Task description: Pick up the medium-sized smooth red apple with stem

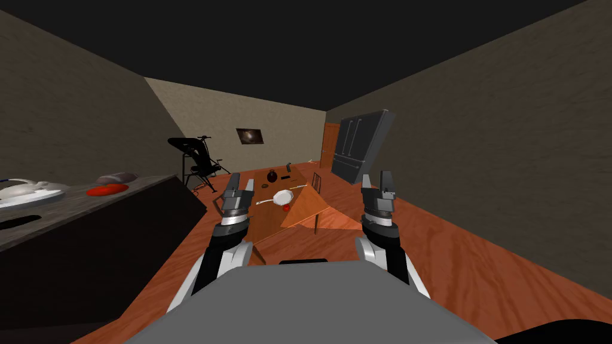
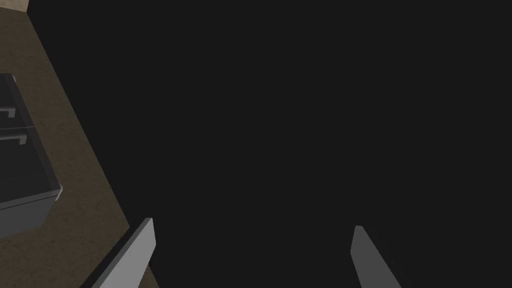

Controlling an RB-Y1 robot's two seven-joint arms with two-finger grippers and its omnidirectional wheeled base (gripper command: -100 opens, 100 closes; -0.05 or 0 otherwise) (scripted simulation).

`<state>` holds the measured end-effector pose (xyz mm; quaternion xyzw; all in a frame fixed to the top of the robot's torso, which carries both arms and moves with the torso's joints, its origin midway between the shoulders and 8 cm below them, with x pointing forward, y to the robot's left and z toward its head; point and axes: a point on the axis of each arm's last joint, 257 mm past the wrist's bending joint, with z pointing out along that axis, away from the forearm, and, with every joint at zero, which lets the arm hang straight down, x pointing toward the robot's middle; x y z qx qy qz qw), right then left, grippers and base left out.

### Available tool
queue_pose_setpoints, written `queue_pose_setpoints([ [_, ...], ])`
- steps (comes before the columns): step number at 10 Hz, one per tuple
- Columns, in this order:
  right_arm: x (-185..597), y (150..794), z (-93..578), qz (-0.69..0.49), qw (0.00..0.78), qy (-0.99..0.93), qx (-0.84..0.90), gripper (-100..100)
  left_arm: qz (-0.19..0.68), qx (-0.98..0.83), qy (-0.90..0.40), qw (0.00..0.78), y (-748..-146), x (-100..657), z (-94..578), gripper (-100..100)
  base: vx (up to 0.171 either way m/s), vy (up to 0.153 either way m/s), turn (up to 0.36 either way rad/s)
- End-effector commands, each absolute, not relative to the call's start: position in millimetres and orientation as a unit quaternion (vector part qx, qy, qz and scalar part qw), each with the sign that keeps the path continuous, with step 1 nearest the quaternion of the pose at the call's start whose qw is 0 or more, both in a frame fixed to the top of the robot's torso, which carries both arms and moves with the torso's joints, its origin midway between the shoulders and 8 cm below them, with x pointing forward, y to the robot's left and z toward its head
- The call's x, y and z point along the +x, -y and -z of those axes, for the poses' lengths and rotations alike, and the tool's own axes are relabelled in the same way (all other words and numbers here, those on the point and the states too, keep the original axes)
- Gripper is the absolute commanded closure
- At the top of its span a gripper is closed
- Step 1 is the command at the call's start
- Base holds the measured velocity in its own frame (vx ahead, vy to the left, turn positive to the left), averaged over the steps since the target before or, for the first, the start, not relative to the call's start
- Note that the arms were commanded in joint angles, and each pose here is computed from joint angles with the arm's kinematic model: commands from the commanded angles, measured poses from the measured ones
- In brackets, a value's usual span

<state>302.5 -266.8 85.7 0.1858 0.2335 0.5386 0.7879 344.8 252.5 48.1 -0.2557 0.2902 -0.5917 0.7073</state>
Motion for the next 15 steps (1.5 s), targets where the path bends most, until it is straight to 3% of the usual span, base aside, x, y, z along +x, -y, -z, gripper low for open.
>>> queue_pose_setpoints([
  [1, 302, 267, -86, -0.539, 0.788, -0.234, 0.186, 0, 0.594, -0.258, -0.303, 0.699, -250, 354, -37, -100, -0.027, -0.003, -0.111],
  [15, 302, 267, -86, -0.539, 0.788, -0.234, 0.186, 0, 0.611, -0.33, -0.387, 0.607, -246, 437, 73, -100, -0.03, 0.012, -0.099],
])
